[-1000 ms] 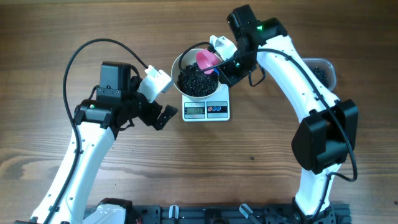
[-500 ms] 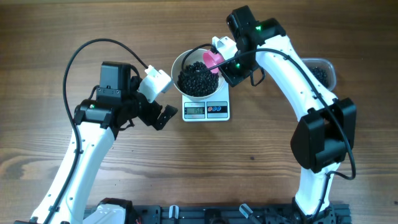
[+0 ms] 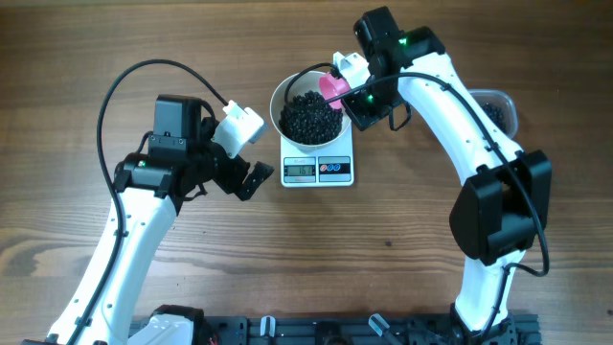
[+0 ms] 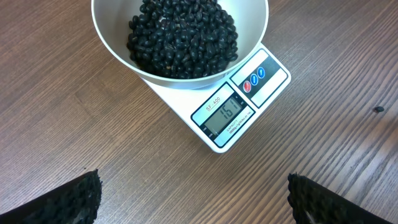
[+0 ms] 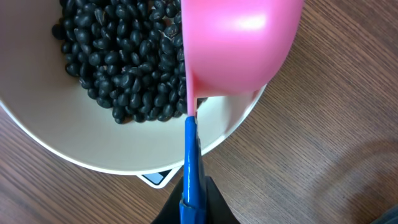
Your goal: Scoop item into bowl and weigh 150g on scale
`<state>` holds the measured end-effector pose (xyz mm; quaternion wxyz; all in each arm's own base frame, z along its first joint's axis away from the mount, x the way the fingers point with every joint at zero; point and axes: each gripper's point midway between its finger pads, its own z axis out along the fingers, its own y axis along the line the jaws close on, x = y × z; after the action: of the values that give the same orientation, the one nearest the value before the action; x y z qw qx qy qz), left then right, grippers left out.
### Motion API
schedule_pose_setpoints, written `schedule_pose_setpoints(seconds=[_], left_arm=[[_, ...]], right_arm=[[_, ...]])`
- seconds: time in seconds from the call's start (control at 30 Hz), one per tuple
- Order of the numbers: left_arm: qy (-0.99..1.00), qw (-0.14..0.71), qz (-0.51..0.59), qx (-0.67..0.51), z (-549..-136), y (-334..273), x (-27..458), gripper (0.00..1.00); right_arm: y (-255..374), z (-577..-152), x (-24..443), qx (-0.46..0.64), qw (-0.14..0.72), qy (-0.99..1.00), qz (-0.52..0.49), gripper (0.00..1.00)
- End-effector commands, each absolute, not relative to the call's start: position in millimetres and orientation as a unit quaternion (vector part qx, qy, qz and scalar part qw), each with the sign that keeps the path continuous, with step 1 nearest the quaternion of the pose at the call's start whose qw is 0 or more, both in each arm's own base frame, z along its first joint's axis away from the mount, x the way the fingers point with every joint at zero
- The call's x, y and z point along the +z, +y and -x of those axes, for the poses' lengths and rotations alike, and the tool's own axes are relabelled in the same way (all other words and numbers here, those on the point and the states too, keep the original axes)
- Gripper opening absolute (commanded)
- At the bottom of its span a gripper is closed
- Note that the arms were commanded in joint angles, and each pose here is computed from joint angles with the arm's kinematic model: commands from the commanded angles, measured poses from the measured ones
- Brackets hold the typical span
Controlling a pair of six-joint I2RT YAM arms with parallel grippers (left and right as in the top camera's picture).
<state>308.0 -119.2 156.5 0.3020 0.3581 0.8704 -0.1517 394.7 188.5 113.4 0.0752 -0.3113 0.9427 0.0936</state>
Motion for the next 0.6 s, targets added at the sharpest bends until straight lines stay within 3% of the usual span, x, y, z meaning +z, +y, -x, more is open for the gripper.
schedule_pose_setpoints(seconds=[0.0,0.57], left_arm=[[0.871,0.302,-0.355,-0.154,-307,-118,156,1.0],[0.871,0.302,-0.355,-0.154,-307,-118,156,1.0]], right_arm=[[182,-396,101,0.081,0.062,0.948,0.3,0.04],[170,-397,99,0.06,0.057,0.952,0.296,0.04]])
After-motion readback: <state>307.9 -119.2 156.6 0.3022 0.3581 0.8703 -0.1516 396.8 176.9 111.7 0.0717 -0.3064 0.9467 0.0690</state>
